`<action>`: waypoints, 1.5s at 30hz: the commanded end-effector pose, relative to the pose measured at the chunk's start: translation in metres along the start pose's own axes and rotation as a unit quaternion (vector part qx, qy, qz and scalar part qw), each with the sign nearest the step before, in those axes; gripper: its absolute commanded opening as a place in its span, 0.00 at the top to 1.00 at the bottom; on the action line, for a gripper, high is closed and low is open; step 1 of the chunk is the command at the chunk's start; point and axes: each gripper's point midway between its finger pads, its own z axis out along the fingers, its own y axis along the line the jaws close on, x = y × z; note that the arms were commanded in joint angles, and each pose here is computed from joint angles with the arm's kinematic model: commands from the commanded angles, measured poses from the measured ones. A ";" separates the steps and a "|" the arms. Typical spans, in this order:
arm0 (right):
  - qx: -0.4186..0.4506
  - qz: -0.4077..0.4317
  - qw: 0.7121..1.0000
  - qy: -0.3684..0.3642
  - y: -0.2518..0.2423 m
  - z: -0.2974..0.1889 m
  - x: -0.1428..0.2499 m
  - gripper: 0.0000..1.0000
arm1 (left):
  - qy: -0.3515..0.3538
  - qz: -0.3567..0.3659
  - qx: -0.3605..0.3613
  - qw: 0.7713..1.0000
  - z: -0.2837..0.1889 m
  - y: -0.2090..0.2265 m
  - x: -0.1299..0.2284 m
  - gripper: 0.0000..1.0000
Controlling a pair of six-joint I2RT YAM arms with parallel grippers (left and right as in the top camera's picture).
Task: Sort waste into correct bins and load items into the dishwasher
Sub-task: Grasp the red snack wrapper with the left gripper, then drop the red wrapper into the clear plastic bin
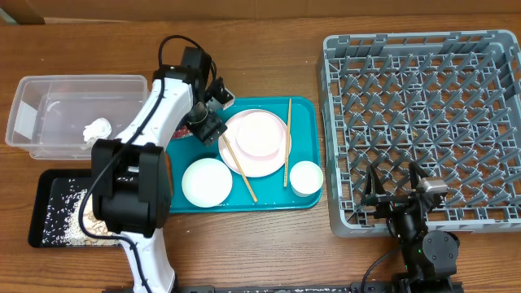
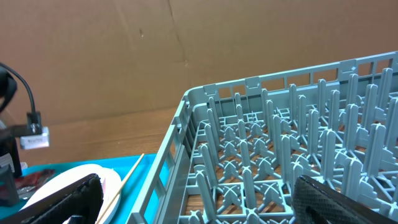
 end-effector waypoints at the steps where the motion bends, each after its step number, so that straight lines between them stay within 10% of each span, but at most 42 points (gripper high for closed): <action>1: -0.002 -0.004 1.000 -0.004 0.000 0.000 0.001 0.00 | 0.012 -0.002 0.006 1.000 0.012 0.006 0.005 0.09; 9: -0.002 -0.004 1.000 -0.003 0.000 0.000 0.001 0.00 | 0.011 -0.018 0.006 1.000 0.016 0.011 0.007 0.18; 21: -0.001 -0.004 1.000 -0.003 0.000 0.000 0.001 0.00 | 0.036 -0.030 -0.016 0.999 0.014 0.017 0.016 0.93; 36: -0.002 -0.004 1.000 -0.003 0.000 0.000 0.001 0.00 | -0.053 -0.148 -0.070 0.985 -0.107 0.057 -0.024 0.96; 45: -0.001 -0.004 1.000 -0.003 0.000 0.000 0.001 0.00 | -0.047 -0.398 -0.111 0.909 -0.133 0.119 0.034 0.96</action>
